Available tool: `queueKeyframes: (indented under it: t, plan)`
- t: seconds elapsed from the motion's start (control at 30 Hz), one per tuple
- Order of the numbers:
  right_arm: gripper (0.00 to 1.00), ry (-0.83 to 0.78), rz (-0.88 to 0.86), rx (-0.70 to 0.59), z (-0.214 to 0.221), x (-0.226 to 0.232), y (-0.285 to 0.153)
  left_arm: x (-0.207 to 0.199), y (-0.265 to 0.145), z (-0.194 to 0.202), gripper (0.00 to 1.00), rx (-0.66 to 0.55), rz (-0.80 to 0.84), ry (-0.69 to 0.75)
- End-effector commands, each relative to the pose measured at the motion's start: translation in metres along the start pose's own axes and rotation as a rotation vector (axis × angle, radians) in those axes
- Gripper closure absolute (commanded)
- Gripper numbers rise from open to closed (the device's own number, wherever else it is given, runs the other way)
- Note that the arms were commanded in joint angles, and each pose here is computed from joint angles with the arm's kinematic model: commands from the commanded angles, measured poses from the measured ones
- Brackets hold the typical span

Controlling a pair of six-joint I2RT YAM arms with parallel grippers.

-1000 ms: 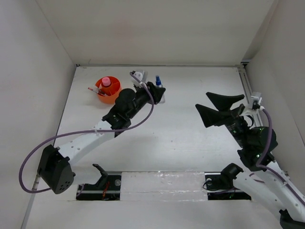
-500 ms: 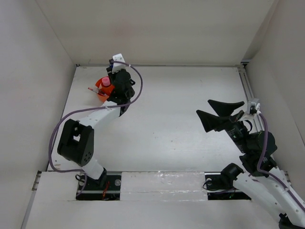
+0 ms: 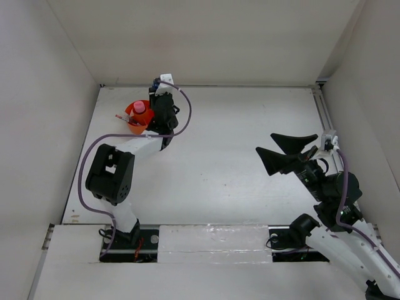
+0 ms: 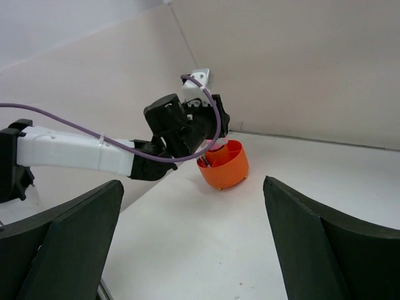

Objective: Sort the stationery into containers
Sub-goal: Place the stationery in the storage box.

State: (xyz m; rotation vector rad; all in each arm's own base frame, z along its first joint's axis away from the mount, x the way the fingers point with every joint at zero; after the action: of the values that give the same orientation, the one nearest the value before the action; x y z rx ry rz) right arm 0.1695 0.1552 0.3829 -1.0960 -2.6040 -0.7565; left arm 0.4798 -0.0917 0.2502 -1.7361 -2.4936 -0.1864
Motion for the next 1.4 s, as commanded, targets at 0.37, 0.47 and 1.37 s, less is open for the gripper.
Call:
queueKeyframes:
  t: [0.37, 0.47, 1.37]
  plan:
    - [0.00, 0.003, -0.026, 0.017, 0.006, 0.003, 0.000, -0.014, 0.024, 0.019, 1.00, -0.004, 0.062, -0.014]
    - [0.00, 0.013, -0.022, 0.025, 0.010, 0.001, 0.000, -0.012, 0.028, 0.029, 1.00, 0.011, 0.054, -0.002]
    - [0.00, 0.016, -0.021, 0.068, 0.020, -0.001, 0.007, 0.010, 0.040, 0.039, 1.00, 0.021, -0.013, 0.020]
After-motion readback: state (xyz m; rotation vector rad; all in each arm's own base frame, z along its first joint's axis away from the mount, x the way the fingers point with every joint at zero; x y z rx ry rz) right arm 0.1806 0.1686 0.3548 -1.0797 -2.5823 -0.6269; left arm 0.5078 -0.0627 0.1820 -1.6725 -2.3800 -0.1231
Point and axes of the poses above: each gripper's point midway between its finger pads, its own y axis out along the fingers, its own x axis along the line the jaws close on, z = x × y, the point moved 2 cm from there along -y, back along the fingers, and after that the axes turned 1 degree about y, right-handed, at the moved point
